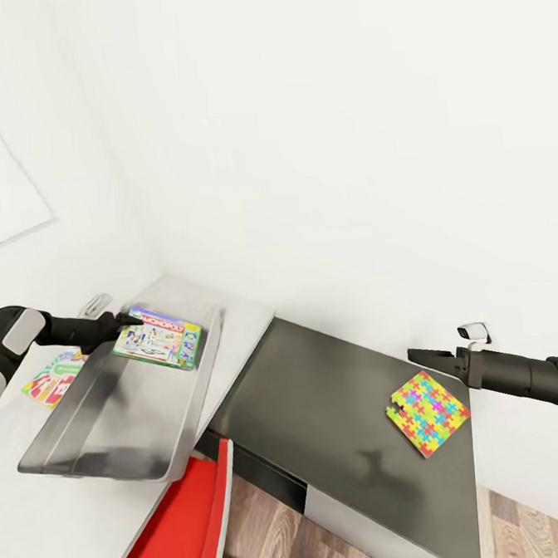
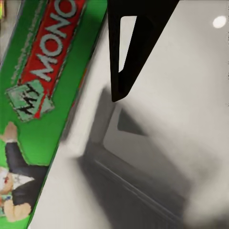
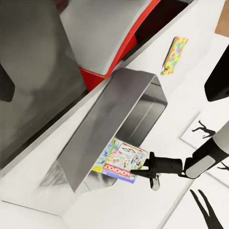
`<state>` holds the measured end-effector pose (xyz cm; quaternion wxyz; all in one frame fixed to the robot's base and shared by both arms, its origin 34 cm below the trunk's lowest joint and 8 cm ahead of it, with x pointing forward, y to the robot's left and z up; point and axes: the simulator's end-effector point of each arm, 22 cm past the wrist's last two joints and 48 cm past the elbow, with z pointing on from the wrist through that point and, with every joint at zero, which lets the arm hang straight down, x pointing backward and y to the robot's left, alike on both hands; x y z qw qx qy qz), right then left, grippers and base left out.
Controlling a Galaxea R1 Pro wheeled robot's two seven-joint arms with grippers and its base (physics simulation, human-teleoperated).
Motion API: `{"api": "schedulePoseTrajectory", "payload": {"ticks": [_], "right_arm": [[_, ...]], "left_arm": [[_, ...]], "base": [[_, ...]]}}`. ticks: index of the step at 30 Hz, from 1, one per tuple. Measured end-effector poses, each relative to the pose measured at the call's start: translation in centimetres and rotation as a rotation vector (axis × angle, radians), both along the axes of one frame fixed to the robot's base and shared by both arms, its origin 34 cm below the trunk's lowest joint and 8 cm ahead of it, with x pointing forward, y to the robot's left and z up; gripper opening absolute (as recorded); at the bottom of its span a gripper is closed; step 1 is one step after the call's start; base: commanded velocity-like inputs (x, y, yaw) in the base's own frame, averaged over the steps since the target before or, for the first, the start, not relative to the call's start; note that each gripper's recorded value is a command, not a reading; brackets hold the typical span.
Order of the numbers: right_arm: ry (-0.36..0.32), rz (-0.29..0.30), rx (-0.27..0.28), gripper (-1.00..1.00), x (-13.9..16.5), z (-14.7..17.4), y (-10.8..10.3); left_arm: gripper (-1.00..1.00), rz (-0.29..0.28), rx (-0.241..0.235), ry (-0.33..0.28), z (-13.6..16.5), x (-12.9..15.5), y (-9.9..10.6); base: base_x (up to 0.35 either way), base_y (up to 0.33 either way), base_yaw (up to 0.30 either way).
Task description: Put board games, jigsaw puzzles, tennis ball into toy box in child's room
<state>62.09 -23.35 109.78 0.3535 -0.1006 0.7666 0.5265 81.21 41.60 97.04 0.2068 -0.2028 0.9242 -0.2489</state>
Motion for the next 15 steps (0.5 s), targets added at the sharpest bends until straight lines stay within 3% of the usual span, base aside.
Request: {"api": "schedulePoseTrajectory", "payload": {"ticks": [15], "right_arm": [[0.006, -0.001, 0.002, 1.0, 0.1, -0.3, 0.0]], "left_arm": [[-1.0, 0.017, -0.012, -0.028, 1.1, 1.0, 0.3]], "base": [[0.0, 0.0, 0.0]]}}
